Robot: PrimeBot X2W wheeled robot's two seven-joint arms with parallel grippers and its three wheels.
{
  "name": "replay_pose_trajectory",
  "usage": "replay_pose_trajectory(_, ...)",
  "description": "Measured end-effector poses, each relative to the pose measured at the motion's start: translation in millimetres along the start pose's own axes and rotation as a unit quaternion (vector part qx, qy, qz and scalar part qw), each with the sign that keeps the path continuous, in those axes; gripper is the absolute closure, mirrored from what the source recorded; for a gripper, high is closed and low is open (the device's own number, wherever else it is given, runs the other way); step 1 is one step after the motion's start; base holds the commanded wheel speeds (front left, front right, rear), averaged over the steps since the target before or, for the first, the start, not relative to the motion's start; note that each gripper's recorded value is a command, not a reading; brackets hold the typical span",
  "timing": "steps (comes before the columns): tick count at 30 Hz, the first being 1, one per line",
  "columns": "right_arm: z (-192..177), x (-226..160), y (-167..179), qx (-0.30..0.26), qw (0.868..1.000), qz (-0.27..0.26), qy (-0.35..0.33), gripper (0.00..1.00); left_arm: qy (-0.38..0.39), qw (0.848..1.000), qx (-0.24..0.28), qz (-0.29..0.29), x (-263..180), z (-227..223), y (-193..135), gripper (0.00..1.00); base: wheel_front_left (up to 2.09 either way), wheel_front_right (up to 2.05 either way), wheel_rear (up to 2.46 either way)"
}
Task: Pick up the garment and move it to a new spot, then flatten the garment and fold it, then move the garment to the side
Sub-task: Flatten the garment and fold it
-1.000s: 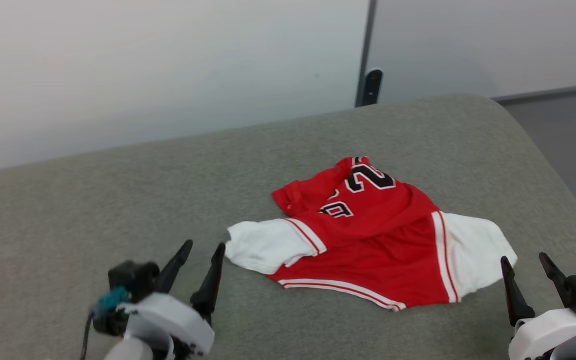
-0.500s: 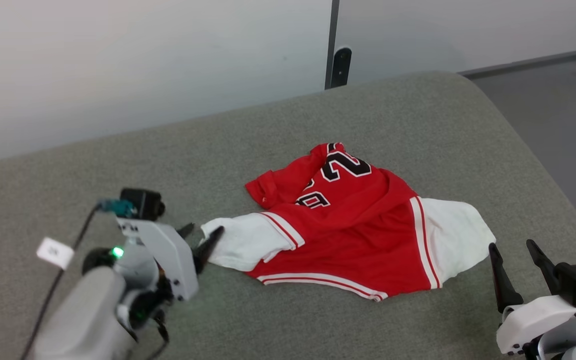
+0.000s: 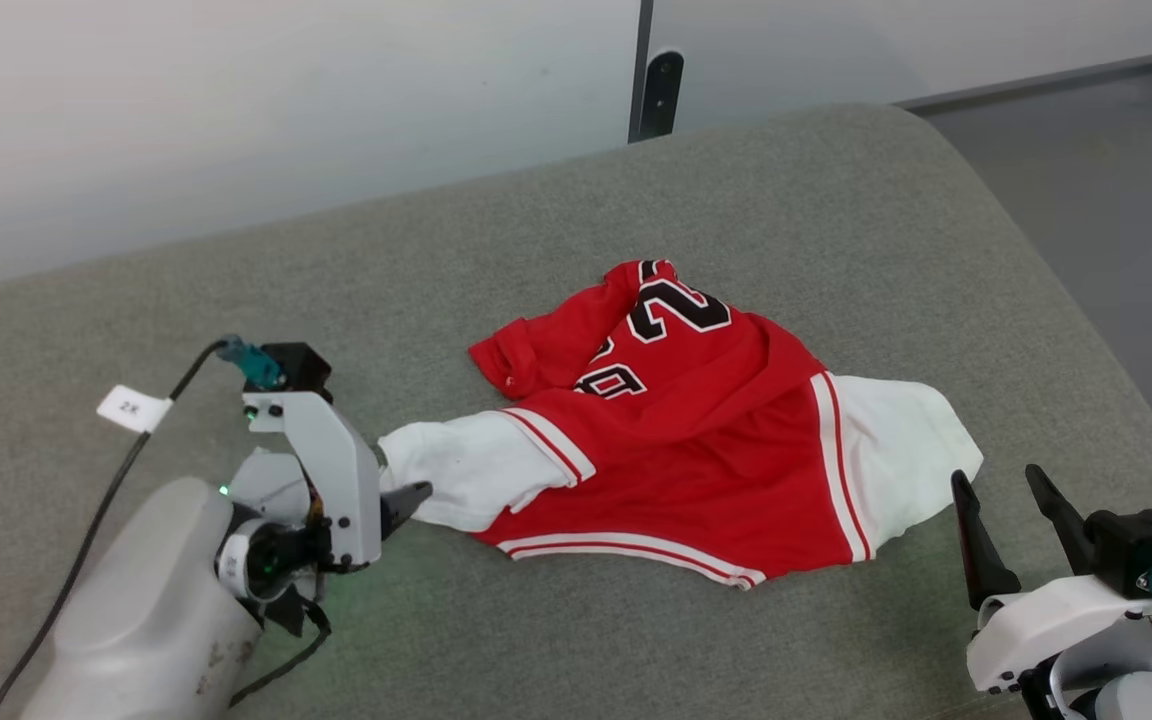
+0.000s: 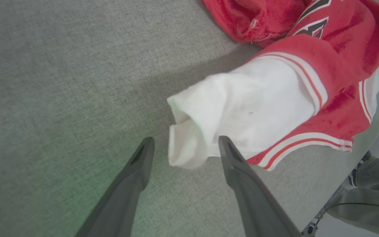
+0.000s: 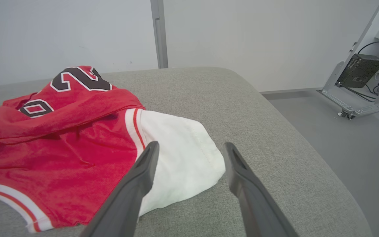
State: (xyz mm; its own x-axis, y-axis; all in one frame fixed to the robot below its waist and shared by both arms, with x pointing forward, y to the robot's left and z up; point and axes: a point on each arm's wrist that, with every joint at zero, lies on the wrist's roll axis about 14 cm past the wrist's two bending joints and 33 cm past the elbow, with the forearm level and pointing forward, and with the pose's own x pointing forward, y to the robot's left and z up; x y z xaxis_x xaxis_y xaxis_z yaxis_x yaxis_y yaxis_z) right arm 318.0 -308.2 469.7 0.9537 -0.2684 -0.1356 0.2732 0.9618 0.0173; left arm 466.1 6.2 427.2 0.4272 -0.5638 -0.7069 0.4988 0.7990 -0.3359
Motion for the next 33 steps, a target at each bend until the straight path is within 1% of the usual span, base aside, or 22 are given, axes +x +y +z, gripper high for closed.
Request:
replay_pose_trajectory(5,-1.1,4.4,1.0,0.001,1.000,0.000,0.003,0.00,0.054,0.999,-0.007,-0.002,8.8,-17.5,3.4,0.00,0.00,0.00,0.00)
replay_pose_trajectory(9,-4.5,7.0,2.5,0.001,1.000,0.001,0.009,0.00,0.074,0.997,-0.005,0.008,12.7,-15.9,9.7,0.00,0.00,0.00,0.00)
replay_pose_trajectory(10,-4.1,8.4,3.1,0.002,1.000,0.001,0.010,0.00,0.077,0.997,-0.011,0.006,13.8,-15.5,8.9,0.04,0.00,0.00,0.00)
replay_pose_trajectory(11,-2.4,10.6,4.3,0.001,1.000,0.003,0.008,0.00,0.089,0.996,-0.011,0.006,14.7,-17.0,8.7,0.11,0.00,0.00,0.00)
replay_pose_trajectory(12,-2.4,10.6,4.3,0.001,1.000,0.003,0.008,0.00,0.089,0.996,-0.011,0.006,14.7,-17.0,8.7,0.15,0.00,0.00,0.00)
replay_pose_trajectory(13,-3.5,11.9,5.7,0.001,1.000,0.005,0.013,0.00,0.103,0.995,-0.010,0.008,14.7,-19.1,9.5,0.34,0.00,0.00,0.00)
replay_pose_trajectory(14,-4.7,12.2,6.7,0.002,1.000,0.006,0.016,0.00,0.109,0.994,-0.012,0.007,14.8,-20.9,9.5,0.45,0.00,0.00,0.00)
replay_pose_trajectory(16,-5.7,13.6,8.5,0.003,1.000,0.009,0.020,0.00,0.124,0.992,-0.012,0.007,15.4,-25.2,8.5,0.56,0.00,0.00,0.00)
replay_pose_trajectory(17,-6.9,14.6,9.5,0.003,1.000,0.011,0.024,0.00,0.126,0.992,-0.012,0.008,15.6,-24.9,9.1,0.69,0.00,0.00,0.00)
replay_pose_trajectory(18,-8.0,15.3,11.1,0.005,1.000,0.012,0.027,0.00,0.127,0.992,-0.012,0.010,16.0,-24.6,9.8,0.89,0.00,0.00,0.00)
replay_pose_trajectory(19,-9.5,16.1,12.7,0.005,0.999,0.015,0.031,0.00,0.129,0.991,-0.012,0.012,16.4,-24.5,10.5,1.00,0.00,0.00,0.00)
replay_pose_trajectory(21,-11.0,18.4,15.8,0.006,0.999,0.019,0.038,0.00,0.135,0.991,-0.018,0.013,17.7,-24.9,9.9,1.00,0.00,0.00,0.00)
replay_pose_trajectory(23,-10.5,19.8,17.4,0.005,0.999,0.021,0.038,0.00,0.136,0.991,-0.013,0.014,18.0,-23.4,9.8,1.00,0.00,0.00,0.00)
replay_pose_trajectory(27,-16.6,22.7,24.1,0.009,0.998,0.029,0.060,0.00,0.139,0.990,-0.005,0.017,19.2,-15.5,12.3,1.00,0.00,0.00,0.00)
replay_pose_trajectory(33,-14.4,25.9,26.4,0.008,0.998,0.033,0.062,0.00,0.144,0.989,-0.002,0.015,19.0,-12.7,12.6,1.00,0.00,0.00,0.00)
